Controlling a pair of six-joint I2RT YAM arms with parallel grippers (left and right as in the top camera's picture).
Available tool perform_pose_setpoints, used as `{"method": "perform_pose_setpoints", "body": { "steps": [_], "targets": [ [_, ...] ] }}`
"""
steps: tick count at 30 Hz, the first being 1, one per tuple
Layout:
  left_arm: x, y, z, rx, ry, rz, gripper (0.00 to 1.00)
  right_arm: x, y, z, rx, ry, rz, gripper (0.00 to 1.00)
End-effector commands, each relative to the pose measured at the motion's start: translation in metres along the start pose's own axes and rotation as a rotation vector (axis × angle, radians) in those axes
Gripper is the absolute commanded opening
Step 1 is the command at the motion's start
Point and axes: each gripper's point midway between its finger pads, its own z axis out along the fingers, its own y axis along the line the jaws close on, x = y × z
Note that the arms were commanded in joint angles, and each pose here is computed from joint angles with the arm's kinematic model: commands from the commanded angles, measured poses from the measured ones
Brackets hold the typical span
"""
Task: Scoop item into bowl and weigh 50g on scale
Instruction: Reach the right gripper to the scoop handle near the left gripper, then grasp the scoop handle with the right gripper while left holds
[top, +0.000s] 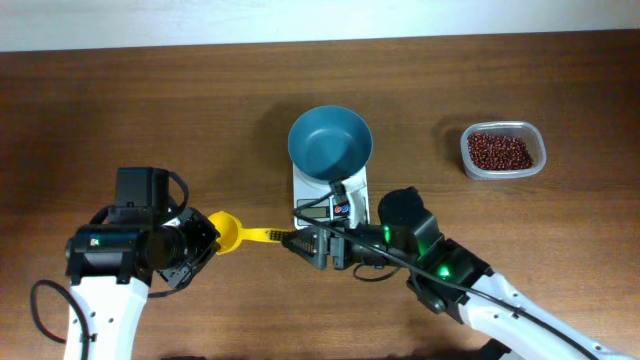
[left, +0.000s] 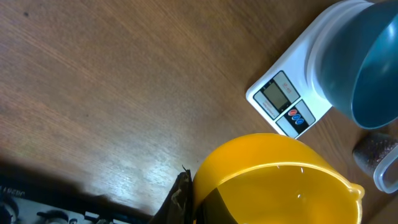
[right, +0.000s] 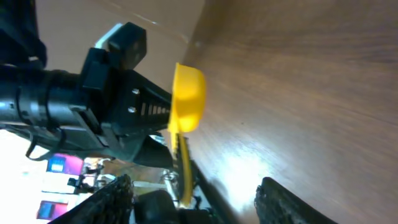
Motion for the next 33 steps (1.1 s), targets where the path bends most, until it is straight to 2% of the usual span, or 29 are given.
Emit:
{"method": "perform_pose_setpoints", "body": {
  "steps": [1,4,14,16,21,29,33],
  "targets": [
    [0.004,-0.005,-0.002,0.026,0.024,-0.011,0.0,-0.001,0.011,0.009,-0.021,-0.01,-0.006,0.59],
    [0.005,-0.006,-0.002,0.027,0.028,-0.006,0.0,0.0,0.007,0.012,-0.011,-0.007,-0.001,0.5],
    [0.01,-0.009,-0.001,0.03,0.04,0.017,0.0,-0.006,0.014,0.012,-0.039,-0.029,-0.024,0.44],
    [0.016,-0.014,0.001,0.034,0.048,0.05,0.0,-0.006,0.014,0.012,-0.039,-0.029,-0.024,0.38],
    [0.021,-0.025,0.003,0.059,0.046,0.103,0.0,-0.005,0.014,0.012,-0.04,-0.026,-0.023,0.31],
    [0.021,-0.027,0.003,0.064,0.044,0.101,0.0,-0.004,0.015,0.012,-0.044,-0.02,-0.023,0.19],
    [0.02,-0.028,0.003,0.068,0.041,0.103,0.0,-0.003,0.015,0.012,-0.044,-0.016,-0.021,0.09]
  ]
}}
